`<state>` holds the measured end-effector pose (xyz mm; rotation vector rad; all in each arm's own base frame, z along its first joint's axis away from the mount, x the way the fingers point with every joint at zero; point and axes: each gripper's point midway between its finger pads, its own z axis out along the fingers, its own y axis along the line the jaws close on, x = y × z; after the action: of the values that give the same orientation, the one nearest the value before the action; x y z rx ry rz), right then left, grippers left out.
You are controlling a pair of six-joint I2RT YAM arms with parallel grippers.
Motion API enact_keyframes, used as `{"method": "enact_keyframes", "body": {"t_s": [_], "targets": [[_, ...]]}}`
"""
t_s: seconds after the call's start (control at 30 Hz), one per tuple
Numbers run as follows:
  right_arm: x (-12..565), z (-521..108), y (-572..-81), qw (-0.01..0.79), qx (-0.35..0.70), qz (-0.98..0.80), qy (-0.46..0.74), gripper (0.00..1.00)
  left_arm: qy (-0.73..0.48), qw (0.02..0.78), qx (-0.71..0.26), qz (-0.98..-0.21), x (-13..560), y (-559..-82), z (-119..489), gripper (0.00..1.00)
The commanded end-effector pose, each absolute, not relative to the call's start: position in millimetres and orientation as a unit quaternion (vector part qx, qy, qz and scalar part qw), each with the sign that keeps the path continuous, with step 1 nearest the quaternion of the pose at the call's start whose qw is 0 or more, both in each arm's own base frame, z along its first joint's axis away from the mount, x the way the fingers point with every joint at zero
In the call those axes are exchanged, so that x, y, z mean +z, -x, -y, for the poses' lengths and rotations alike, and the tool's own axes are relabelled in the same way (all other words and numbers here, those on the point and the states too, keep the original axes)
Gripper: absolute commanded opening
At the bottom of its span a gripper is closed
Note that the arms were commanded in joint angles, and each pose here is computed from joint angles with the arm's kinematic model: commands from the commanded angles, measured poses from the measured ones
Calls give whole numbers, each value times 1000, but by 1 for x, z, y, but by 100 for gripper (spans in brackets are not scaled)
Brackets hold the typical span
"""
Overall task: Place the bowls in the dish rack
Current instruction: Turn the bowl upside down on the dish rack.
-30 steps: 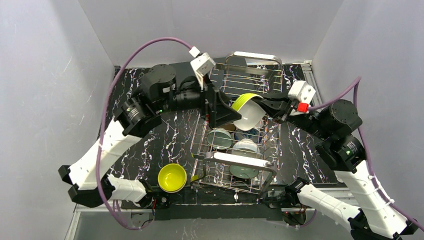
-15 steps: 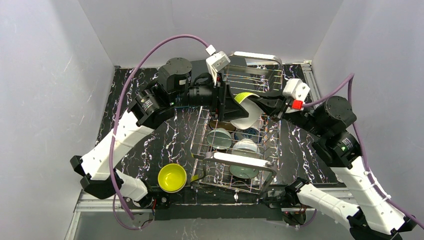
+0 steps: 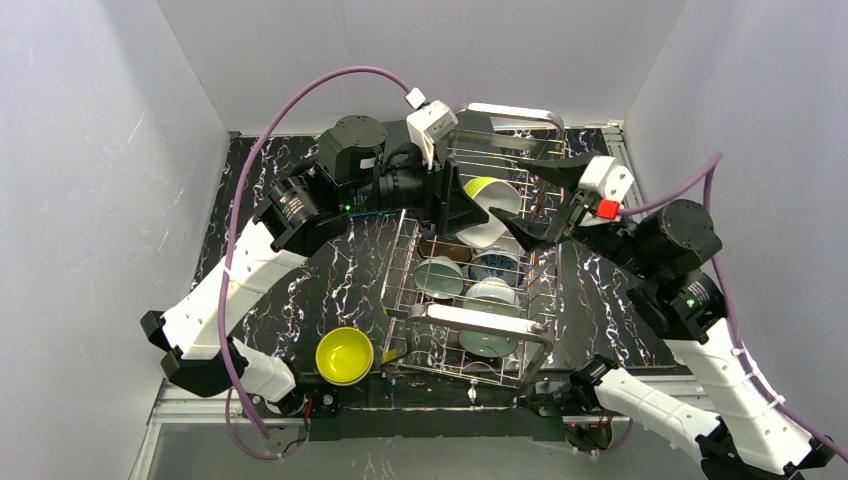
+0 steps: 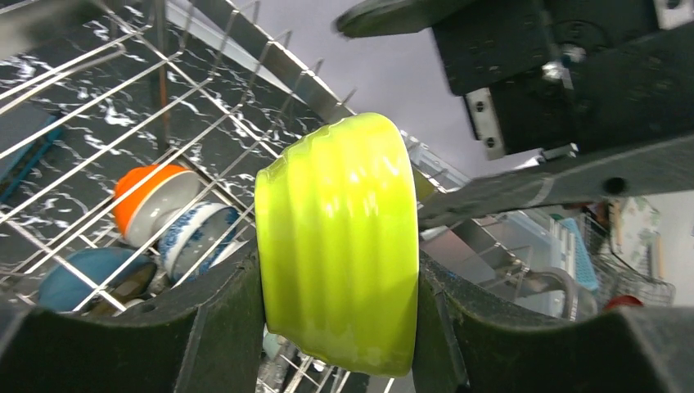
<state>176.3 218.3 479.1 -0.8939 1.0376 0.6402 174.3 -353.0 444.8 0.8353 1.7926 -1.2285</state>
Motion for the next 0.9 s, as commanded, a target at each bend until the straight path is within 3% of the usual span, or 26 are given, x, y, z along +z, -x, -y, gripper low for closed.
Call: {"method": "enact_keyframes", "body": {"t_s": [0.0, 0.3, 0.53, 0.87], "targets": [[506, -208, -166, 763, 295, -433, 379, 88, -325, 473, -446, -687, 464, -191, 338, 0], [519, -193, -150, 779, 307, -417, 353, 92, -384, 590, -325, -632, 469, -226, 333, 0], [525, -173, -148, 801, 292, -419, 312, 94, -461, 636, -183, -591, 456, -239, 339, 0], [516, -164, -160, 804, 277, -446, 278, 97, -580, 623, -44, -523, 421, -230, 353, 0]]}}
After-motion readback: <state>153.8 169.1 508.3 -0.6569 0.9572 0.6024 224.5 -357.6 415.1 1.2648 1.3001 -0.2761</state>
